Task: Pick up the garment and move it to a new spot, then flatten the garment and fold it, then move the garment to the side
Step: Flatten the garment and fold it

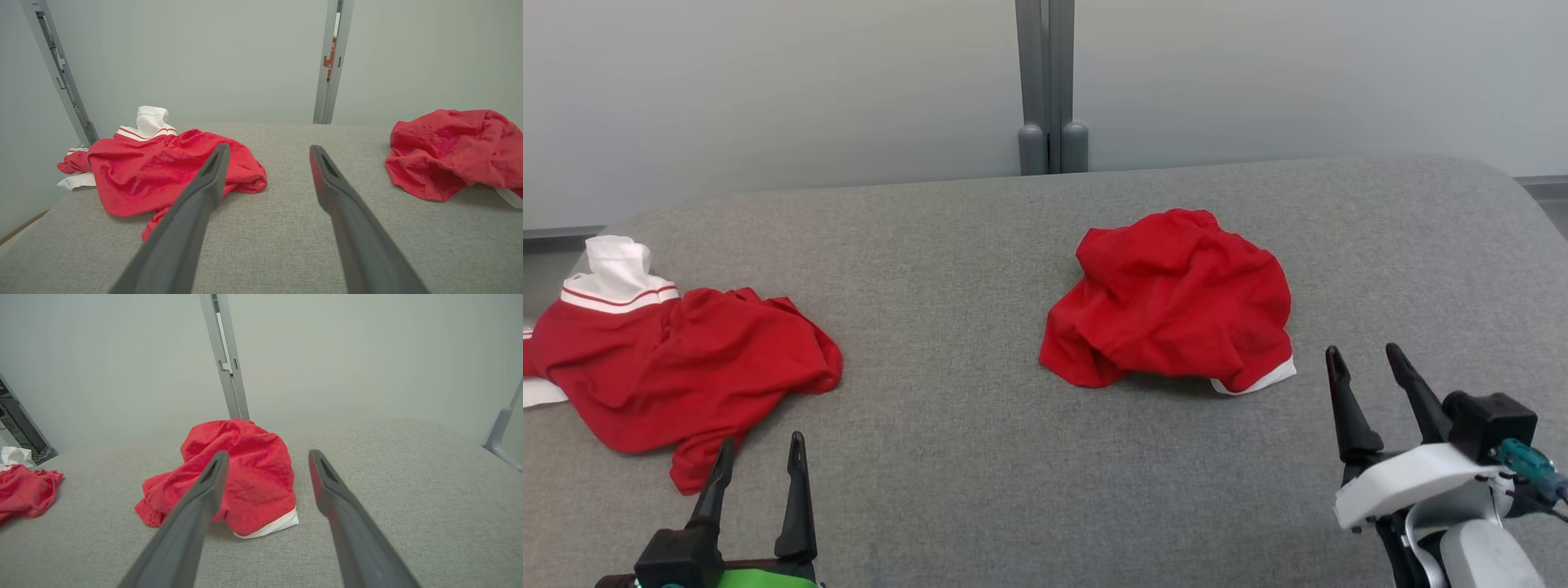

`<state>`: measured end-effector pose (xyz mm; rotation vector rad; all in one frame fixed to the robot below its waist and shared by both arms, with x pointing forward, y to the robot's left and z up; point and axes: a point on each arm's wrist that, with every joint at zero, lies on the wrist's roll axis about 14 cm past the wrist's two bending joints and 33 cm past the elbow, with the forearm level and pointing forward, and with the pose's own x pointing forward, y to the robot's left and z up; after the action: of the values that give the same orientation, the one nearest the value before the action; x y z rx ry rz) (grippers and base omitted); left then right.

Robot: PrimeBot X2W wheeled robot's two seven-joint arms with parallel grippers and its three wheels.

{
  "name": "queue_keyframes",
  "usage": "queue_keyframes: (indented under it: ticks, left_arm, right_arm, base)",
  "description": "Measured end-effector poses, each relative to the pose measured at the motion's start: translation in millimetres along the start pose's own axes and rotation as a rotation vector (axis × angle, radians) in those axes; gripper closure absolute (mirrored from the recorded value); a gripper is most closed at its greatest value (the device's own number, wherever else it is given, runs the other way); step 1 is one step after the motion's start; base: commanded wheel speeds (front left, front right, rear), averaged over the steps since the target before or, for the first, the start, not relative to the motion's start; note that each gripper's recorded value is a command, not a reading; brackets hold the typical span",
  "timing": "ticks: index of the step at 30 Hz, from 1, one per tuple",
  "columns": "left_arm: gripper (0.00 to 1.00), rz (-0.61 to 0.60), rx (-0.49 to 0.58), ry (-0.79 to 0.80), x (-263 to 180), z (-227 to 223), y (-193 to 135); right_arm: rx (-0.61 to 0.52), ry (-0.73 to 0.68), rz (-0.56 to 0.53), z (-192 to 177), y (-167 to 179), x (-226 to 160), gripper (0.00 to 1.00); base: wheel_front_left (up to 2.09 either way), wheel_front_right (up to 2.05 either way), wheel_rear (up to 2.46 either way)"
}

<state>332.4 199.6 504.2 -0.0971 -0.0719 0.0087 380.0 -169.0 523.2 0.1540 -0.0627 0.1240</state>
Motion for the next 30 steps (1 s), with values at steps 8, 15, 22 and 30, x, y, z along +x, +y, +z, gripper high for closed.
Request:
queue_keyframes:
  ticks: [8, 15, 22, 30]
  left_arm:
    - [0.0, -0.003, -0.002, 0.01, 9, -3, -3]
    - [0.0, -0.005, -0.005, 0.028, 27, -11, -8]
    - [0.0, -0.006, -0.006, 0.046, 45, -19, -11]
    - [0.0, 0.023, -0.003, 0.071, 48, -28, -4]
  right_arm:
    - [-0.107, -0.005, 0.033, 19, -15, 53, 0.0]
    - [-0.159, 0.044, 0.033, 11, -31, 101, 0.0]
    - [-0.166, 0.207, 0.027, -46, -43, 125, 0.0]
    - [-0.117, 0.403, 0.035, -122, -35, 119, 0.0]
  base:
    - [0.0, 0.0, 0.0]
    - [0.0, 0.0, 0.0]
    - [0.0, 0.0, 0.0]
    - [0.0, 0.0, 0.0]
